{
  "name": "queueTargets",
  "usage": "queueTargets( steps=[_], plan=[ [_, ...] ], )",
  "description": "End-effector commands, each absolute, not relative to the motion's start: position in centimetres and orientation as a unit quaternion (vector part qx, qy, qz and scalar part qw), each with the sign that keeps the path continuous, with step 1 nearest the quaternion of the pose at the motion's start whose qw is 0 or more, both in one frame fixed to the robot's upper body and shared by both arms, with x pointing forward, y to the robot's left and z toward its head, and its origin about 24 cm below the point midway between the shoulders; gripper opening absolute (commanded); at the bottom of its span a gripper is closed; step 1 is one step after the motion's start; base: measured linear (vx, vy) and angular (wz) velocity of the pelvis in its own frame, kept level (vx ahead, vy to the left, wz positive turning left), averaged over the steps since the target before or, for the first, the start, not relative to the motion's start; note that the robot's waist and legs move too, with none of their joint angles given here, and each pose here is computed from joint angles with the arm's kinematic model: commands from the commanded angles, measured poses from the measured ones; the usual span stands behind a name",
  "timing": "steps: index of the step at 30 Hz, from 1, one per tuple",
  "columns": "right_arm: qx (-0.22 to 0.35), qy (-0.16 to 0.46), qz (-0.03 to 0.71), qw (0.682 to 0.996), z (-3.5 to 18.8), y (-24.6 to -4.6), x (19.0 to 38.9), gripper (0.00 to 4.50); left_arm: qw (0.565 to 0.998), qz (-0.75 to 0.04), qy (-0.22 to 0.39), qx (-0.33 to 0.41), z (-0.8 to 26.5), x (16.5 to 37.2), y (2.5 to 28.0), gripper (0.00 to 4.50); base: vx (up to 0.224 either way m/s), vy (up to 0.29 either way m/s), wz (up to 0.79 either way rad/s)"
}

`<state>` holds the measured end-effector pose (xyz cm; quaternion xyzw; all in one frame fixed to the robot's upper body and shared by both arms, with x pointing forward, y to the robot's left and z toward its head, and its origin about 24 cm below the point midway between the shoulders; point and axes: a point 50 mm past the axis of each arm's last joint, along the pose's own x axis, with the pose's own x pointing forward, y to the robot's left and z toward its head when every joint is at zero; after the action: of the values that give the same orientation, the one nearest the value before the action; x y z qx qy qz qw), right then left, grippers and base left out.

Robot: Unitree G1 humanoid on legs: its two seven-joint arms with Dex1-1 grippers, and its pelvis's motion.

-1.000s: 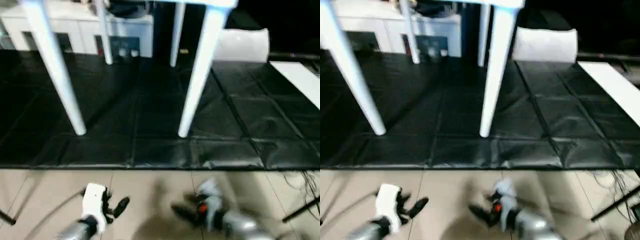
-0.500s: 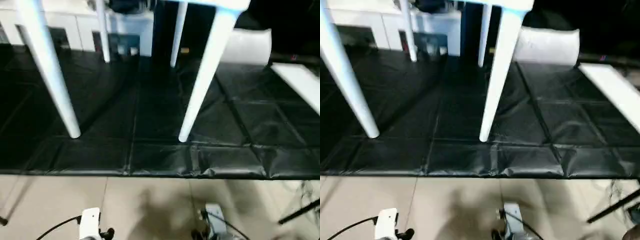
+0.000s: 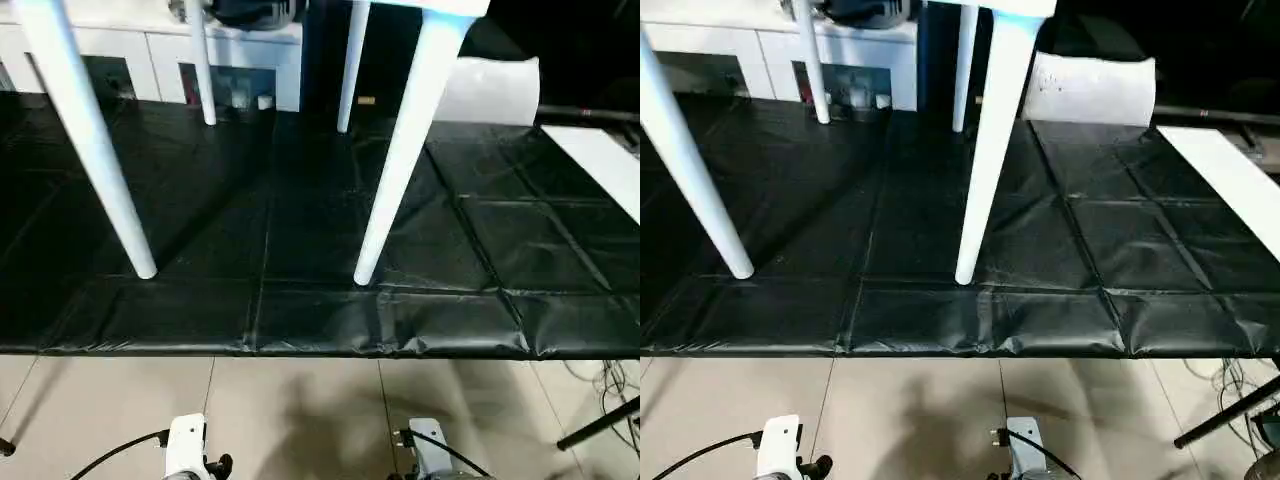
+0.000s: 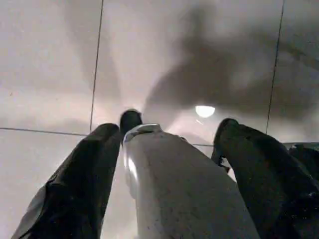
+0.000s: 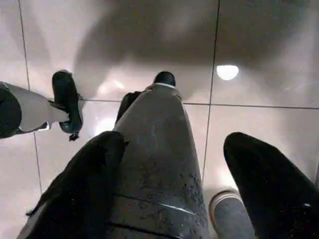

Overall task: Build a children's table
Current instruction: Flip table

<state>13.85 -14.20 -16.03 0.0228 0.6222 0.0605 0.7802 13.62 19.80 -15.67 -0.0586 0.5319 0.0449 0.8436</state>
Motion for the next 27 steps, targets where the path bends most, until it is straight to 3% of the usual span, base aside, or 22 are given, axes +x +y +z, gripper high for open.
queueTargets(
  steps=[1, 27],
  plan=[
    [0.022, 0.636, 0.056, 0.769, -16.26, -14.39, 13.15, 3.59, 0.831, 0.043, 0.551, -0.061, -16.09, 12.69, 19.29, 3.63, 0.0, 0.0, 0.0],
    [0.022, 0.636, 0.056, 0.769, -16.26, -14.39, 13.15, 3.59, 0.831, 0.043, 0.551, -0.061, -16.09, 12.69, 19.29, 3.63, 0.0, 0.0, 0.0]
  ],
)
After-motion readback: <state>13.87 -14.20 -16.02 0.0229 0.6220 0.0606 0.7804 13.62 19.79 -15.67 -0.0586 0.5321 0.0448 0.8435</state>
